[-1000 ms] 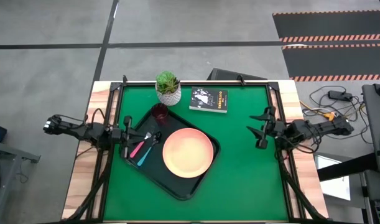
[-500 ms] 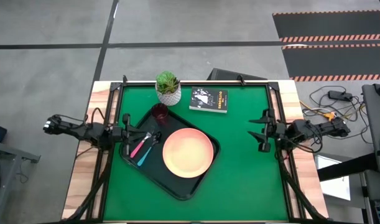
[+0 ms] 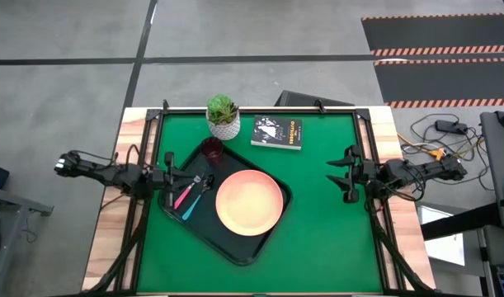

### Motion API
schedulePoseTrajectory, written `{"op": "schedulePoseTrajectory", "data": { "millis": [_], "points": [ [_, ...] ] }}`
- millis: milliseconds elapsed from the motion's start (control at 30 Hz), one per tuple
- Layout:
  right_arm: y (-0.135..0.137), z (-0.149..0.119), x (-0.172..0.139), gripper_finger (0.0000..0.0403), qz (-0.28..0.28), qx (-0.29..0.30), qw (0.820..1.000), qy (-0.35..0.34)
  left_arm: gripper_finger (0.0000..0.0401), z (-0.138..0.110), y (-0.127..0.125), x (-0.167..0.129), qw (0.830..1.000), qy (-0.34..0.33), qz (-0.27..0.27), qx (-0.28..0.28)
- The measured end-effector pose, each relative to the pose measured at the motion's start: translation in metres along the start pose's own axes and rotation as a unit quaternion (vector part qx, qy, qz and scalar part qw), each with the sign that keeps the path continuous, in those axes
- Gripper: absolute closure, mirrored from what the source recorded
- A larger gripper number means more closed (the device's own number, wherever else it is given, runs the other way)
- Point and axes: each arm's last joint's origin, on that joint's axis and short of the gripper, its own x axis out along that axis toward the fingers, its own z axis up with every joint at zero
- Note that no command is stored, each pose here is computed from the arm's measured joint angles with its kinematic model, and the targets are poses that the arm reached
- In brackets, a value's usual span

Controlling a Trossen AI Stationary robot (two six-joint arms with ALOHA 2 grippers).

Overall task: Pick and place plate/cup/fork/spoon on tray
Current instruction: Return to Home Position

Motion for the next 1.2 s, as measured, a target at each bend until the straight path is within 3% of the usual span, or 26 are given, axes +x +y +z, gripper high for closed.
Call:
{"op": "schedulePoseTrajectory", "data": {
  "millis": [1200],
  "points": [
    [0.0,0.0,0.0,0.0202,0.0,-0.001,1.0,0.0,0.0347,-0.012,-0.004,0.007,0.998,0.065,-0.008,0.022]
  ]
}}
